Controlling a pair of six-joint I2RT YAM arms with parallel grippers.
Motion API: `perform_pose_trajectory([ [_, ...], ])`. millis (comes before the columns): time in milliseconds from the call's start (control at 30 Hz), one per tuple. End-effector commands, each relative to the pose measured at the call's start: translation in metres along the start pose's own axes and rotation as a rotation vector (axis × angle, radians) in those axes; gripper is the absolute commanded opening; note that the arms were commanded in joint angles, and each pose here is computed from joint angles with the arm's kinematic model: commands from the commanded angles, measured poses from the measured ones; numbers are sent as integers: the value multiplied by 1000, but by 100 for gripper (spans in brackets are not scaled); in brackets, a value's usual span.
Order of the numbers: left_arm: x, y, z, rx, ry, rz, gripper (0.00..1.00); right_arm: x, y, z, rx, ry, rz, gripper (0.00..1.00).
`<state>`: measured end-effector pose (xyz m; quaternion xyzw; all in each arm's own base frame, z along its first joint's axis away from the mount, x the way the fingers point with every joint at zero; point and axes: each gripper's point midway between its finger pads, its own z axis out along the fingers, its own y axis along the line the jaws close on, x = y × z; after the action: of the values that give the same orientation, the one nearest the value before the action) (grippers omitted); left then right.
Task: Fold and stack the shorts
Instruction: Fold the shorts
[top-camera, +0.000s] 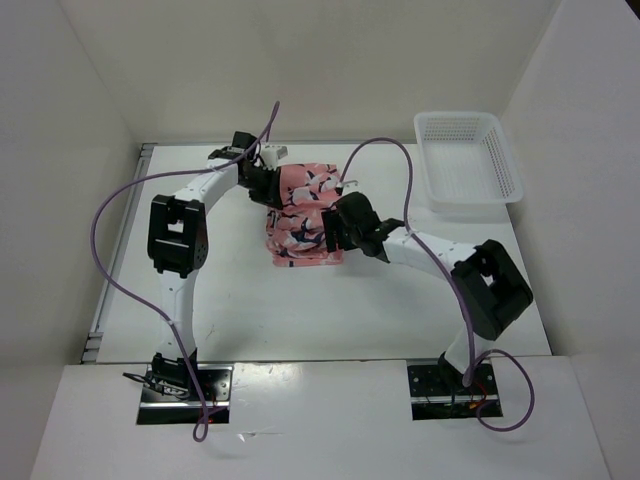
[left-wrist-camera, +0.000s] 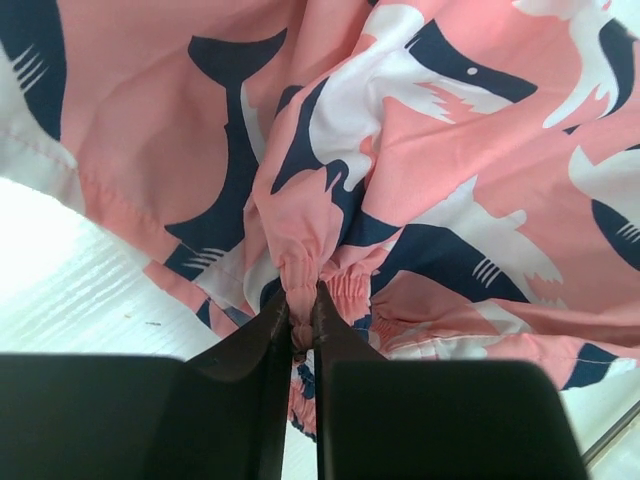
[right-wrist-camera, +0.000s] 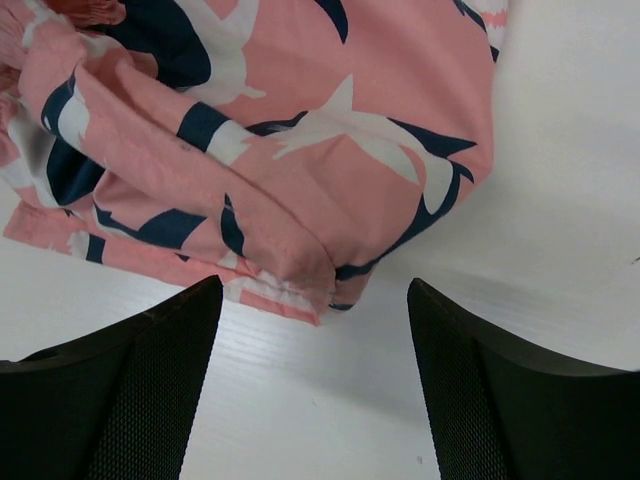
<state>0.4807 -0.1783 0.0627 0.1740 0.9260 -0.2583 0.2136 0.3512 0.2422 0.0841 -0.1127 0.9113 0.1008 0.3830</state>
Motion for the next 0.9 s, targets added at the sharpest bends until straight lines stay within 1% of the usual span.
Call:
perform_pose_trajectory([
  [0,-19,-10,-10,32,-46,49,13,-24,5,12,10,-92,86,79],
  [33,-22,-11,-11,31,-54,53,12,-28,5,14,26,-104,118,78],
  [100,-22,-11,-11,31,-54,53,10,-24,4,18,30,-92,125,77],
  [167,-22,-12,-11,40,-54,54,10,-23,6,21,29,-92,152,77],
  [233,-28,-17,-17,50,-72,64,9,-18,2,26,72,-92,169,73],
  [300,-30,-19,-18,59,-72,64,8,-23,-6,29,123,-115,196,71],
  [400,-30,-21,-19,68,-73,65,8,-30,-12,33,172,-147,221,65],
  [433,-30,-21,-19,68,-73,65,8,-27,-13,36,177,-138,218,59],
  [500,-30,-21,-19,68,-73,65,8,-30,-16,36,197,-157,221,52],
  [533,-30,-21,-19,68,-73,65,8,-27,-16,39,200,-150,231,43],
  [600,-30,-21,-19,68,-73,65,8,-28,-18,38,209,-155,231,32],
  [633,-32,-23,-22,68,-81,69,8,-29,-21,38,229,-164,231,20],
  [733,-36,-17,-26,53,-92,67,7,-31,-31,36,278,-179,193,4],
  [767,-41,-10,-31,34,-108,64,7,-30,-35,33,291,-183,182,0],
  [800,-44,-8,-32,15,-115,68,7,-23,-38,33,299,-163,164,0],
  [833,-48,-2,-37,-2,-127,64,7,-28,-38,29,295,-173,147,0],
  [867,-57,-2,-42,-14,-150,77,5,-21,-42,24,302,-158,128,0],
])
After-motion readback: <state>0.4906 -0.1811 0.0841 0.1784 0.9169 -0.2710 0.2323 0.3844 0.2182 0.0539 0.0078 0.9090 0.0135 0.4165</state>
